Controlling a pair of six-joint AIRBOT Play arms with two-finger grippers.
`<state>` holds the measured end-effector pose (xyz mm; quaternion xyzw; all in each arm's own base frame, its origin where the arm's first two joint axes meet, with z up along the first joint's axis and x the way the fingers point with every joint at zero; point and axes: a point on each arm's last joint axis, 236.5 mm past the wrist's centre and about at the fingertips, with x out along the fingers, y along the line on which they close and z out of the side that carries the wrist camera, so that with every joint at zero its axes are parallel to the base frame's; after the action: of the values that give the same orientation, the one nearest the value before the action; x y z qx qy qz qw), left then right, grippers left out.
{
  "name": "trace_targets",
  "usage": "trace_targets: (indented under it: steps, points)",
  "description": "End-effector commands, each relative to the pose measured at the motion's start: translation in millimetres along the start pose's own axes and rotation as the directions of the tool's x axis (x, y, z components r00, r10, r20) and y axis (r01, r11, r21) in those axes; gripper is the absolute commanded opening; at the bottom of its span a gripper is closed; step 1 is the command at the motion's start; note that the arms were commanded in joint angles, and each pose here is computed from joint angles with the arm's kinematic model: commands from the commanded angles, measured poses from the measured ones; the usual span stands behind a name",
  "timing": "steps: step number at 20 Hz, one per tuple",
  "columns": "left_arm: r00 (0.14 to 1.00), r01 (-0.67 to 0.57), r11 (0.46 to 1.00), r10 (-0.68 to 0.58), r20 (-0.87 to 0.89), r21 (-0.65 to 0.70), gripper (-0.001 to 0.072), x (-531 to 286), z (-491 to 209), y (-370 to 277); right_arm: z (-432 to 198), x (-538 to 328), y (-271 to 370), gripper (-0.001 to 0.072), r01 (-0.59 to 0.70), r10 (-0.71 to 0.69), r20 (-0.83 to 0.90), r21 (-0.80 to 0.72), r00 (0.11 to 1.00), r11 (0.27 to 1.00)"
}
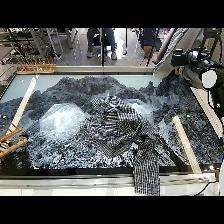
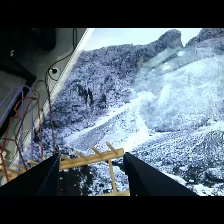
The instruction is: Fold the clothes and pants, and hang the long-sleeved shirts on hangers.
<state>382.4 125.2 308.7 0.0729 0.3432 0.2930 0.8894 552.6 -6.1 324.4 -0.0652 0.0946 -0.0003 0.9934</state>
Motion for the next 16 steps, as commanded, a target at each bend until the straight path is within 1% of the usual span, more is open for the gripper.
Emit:
trace_targets:
  steps: [1,12,13,14,16]
  points:
    - [1.000,-0.001,1.000,0.001,-0.001,0.000,0.0405,0,0,0,0,0,1,0.0603,-0.001,0.001,0.000,0.000,1.000,1.000]
    - [1.000,-0.001,1.000,0.001,0.001,-0.001,0.0405,0,0,0,0,0,1,0.0603,-0.003,0.003,0.001,0.004,1.000,1.000]
    - [1.000,0.006,1.000,-0.005,0.027,-0.006,0.0405,1,7,-2,5,0,5,0.0603,-0.020,0.019,0.023,0.046,1.000,0.999]
    - [0.998,0.019,0.999,-0.017,0.059,-0.030,0.0404,1,14,-5,13,0,15,0.0603,-0.065,0.057,0.055,0.157,0.997,0.986]
    - [0.997,0.050,0.998,-0.048,0.066,-0.038,0.0405,1,16,-13,23,-3,36,0.0603,-0.159,0.133,0.098,0.339,0.986,0.927]
